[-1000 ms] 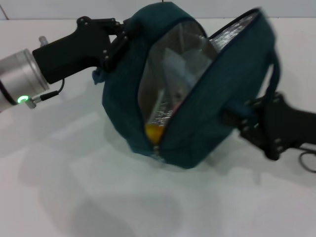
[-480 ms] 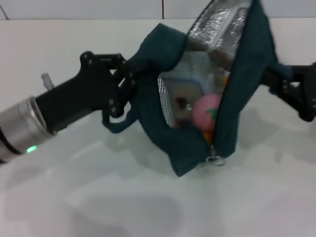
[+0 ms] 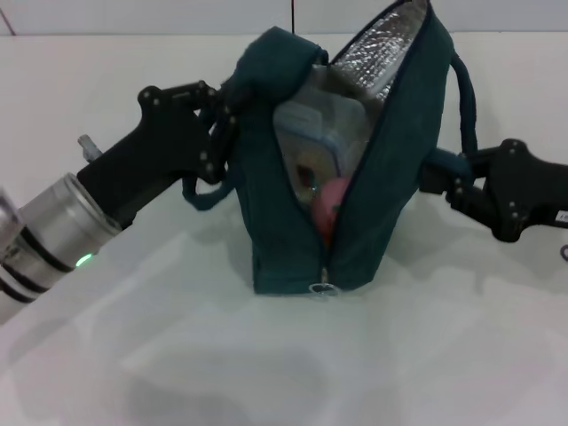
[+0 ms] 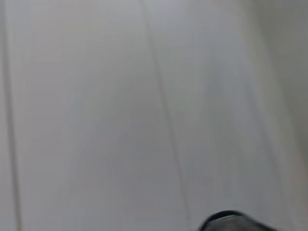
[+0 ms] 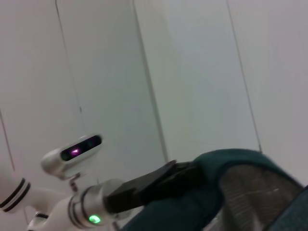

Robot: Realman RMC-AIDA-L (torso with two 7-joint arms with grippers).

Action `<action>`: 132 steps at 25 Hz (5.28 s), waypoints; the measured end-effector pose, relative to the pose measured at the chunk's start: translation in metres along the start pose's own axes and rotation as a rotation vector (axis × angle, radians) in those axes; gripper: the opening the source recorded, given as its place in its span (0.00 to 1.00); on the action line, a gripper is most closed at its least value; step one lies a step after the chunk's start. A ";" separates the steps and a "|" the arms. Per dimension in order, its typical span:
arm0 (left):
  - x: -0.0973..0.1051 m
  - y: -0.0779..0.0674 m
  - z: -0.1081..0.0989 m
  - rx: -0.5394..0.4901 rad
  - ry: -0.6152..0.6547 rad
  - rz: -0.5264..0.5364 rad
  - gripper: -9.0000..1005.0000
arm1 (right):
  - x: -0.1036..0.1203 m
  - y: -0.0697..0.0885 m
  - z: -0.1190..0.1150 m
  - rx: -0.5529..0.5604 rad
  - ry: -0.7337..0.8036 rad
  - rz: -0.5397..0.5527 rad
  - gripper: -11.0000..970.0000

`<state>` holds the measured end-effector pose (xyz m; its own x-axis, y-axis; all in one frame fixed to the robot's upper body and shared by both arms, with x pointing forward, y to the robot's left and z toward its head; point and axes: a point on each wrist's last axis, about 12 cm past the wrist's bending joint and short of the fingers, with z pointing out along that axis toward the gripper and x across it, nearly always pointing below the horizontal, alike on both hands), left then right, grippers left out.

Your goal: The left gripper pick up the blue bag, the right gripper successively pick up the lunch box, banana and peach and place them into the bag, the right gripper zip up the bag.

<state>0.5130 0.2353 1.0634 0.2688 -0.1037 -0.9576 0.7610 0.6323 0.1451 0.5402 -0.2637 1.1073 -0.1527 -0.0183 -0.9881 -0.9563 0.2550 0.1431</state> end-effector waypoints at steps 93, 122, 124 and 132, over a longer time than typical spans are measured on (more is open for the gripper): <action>0.015 -0.001 0.038 -0.039 0.087 -0.054 0.06 | 0.040 0.003 0.102 -0.097 0.397 0.022 0.30; 0.009 0.021 0.032 -0.169 0.043 -0.241 0.43 | 0.031 0.014 0.091 -0.034 0.285 -0.121 0.03; 0.009 0.024 0.027 -0.198 0.031 -0.265 0.49 | 0.030 0.014 0.091 -0.039 0.279 -0.137 0.03; 0.002 0.017 -0.027 -0.326 -0.078 -0.269 0.65 | 0.020 0.012 0.085 -0.048 0.225 -0.199 0.03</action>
<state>0.5108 0.2661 1.0569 0.1394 -0.3475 -0.9273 0.5873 0.7830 -0.2051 0.5472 -0.1790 1.0845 -0.0076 -0.2786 -0.9604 -0.9829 0.1789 -0.0441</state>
